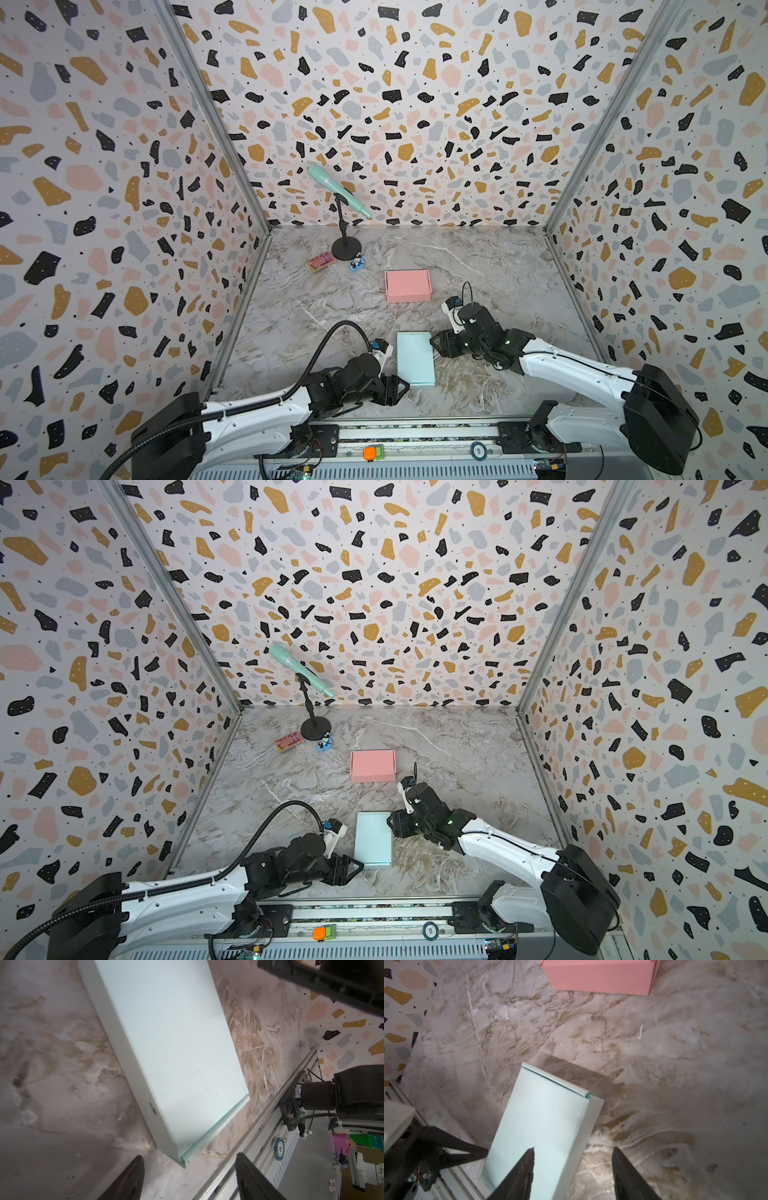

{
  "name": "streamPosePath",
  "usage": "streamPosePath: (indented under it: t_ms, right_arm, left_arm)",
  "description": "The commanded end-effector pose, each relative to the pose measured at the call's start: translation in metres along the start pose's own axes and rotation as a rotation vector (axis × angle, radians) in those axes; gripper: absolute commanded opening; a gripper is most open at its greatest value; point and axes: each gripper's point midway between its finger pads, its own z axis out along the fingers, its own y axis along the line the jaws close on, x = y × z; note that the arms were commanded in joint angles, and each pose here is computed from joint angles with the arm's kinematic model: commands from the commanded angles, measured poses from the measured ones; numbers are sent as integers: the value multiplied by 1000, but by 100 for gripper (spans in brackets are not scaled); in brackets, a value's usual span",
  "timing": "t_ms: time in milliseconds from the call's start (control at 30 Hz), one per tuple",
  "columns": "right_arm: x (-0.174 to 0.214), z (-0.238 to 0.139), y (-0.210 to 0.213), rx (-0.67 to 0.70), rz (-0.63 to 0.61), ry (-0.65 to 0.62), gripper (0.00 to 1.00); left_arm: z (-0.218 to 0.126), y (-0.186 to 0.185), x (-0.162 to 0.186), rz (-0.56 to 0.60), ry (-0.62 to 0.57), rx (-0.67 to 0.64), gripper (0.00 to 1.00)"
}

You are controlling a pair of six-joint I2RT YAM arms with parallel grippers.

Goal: Fold the paper box

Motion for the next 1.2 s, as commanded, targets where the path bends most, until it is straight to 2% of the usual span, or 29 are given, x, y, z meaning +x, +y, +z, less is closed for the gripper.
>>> streamPosePath:
  t_ms: [0,167,400,767,1167]
  right_arm:
    - [-31,4,14,-58,-81,-30,61]
    - [-60,24,15,-85,-120,-20,61]
    - [-74,49,18,-124,-150,23,61]
    - [-51,77,13,-179,-145,123,61]
    - [-32,74,2,-181,-124,160,60]
  left_arm:
    - [-2,-17,11,73,54,68,72]
    - [1,-28,22,104,85,113,73]
    - [8,-36,28,108,96,132,73]
    - [13,-40,11,90,21,123,72]
    - [19,-29,-2,63,-28,67,71]
